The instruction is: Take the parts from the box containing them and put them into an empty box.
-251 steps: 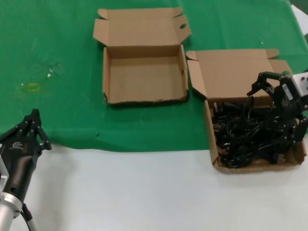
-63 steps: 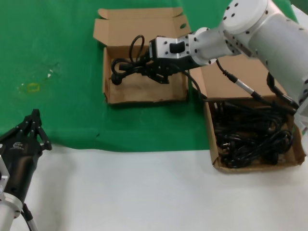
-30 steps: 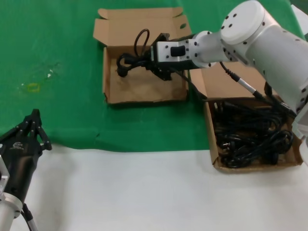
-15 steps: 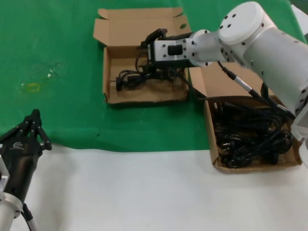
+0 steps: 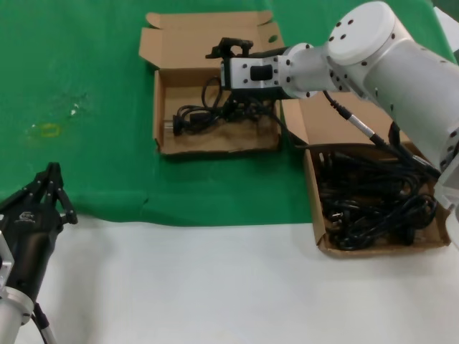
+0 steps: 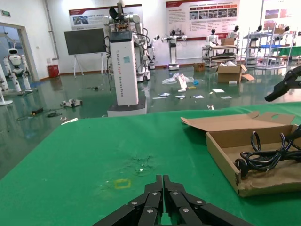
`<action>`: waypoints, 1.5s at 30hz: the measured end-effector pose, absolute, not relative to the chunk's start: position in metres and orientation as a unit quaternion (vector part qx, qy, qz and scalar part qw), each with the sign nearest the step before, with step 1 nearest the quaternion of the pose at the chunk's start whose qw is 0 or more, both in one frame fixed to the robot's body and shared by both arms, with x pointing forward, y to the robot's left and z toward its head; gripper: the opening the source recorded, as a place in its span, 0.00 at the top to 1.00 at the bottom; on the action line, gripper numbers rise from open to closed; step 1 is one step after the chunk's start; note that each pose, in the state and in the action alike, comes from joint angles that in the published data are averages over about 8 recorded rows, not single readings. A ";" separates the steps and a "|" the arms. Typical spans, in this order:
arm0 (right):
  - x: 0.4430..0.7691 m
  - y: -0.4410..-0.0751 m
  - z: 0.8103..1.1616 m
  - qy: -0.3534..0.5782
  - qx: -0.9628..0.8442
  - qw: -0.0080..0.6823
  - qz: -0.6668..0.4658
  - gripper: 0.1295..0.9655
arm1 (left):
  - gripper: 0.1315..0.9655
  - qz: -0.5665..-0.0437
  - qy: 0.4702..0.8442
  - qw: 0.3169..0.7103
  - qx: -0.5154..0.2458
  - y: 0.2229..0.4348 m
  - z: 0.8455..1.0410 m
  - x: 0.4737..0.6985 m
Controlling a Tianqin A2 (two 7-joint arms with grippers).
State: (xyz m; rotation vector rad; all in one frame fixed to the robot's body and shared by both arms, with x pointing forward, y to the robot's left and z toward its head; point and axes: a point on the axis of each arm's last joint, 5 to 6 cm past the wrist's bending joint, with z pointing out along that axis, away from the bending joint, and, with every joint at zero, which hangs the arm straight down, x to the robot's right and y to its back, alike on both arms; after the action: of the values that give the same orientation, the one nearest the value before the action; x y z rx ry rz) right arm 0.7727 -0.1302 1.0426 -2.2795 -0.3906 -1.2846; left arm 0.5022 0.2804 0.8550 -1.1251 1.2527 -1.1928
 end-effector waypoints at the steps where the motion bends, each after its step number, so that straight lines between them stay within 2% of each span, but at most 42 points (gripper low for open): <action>1: 0.773 -0.130 1.043 -0.143 -0.835 0.245 -0.471 0.49 | 0.98 -0.496 0.521 0.513 -0.468 0.280 0.855 0.502; 6: 0.773 -0.130 1.043 -0.143 -0.835 0.246 -0.471 0.33 | 0.94 -0.496 0.521 0.513 -0.468 0.280 0.855 0.502; 10: 0.772 -0.130 1.041 -0.142 -0.835 0.248 -0.470 0.33 | 0.92 -0.496 0.521 0.513 -0.468 0.280 0.855 0.502; 13: 0.771 -0.127 1.034 -0.137 -0.835 0.257 -0.467 0.26 | 0.92 -0.496 0.521 0.513 -0.468 0.280 0.855 0.502; 18: 0.764 -0.120 1.012 -0.117 -0.833 0.289 -0.457 0.14 | 0.82 -0.496 0.521 0.513 -0.468 0.280 0.855 0.502; 22: 0.755 -0.114 0.990 -0.092 -0.829 0.322 -0.448 0.09 | 0.76 -0.496 0.521 0.513 -0.468 0.280 0.855 0.502; 27: 0.742 -0.108 0.963 -0.055 -0.821 0.364 -0.437 0.03 | 0.61 -0.496 0.521 0.513 -0.468 0.280 0.855 0.502; 30: 0.734 -0.105 0.949 -0.030 -0.814 0.388 -0.431 0.02 | 0.52 -0.496 0.521 0.513 -0.468 0.280 0.855 0.502; 34: 0.722 -0.104 0.931 0.006 -0.803 0.418 -0.424 0.01 | 0.52 -0.496 0.521 0.513 -0.468 0.280 0.855 0.502; 42: 0.697 -0.109 0.903 0.080 -0.776 0.467 -0.415 0.00 | 0.26 -0.496 0.521 0.513 -0.468 0.280 0.855 0.502; 45: 0.688 -0.113 0.894 0.109 -0.765 0.482 -0.414 0.00 | 0.22 -0.496 0.521 0.513 -0.468 0.280 0.855 0.502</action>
State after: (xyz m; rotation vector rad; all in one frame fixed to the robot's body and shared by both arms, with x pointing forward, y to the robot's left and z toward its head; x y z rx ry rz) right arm 0.6880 -0.1134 0.8942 -1.8637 0.2663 -1.0089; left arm 0.5022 0.2804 0.8550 -1.1246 1.2530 -1.1924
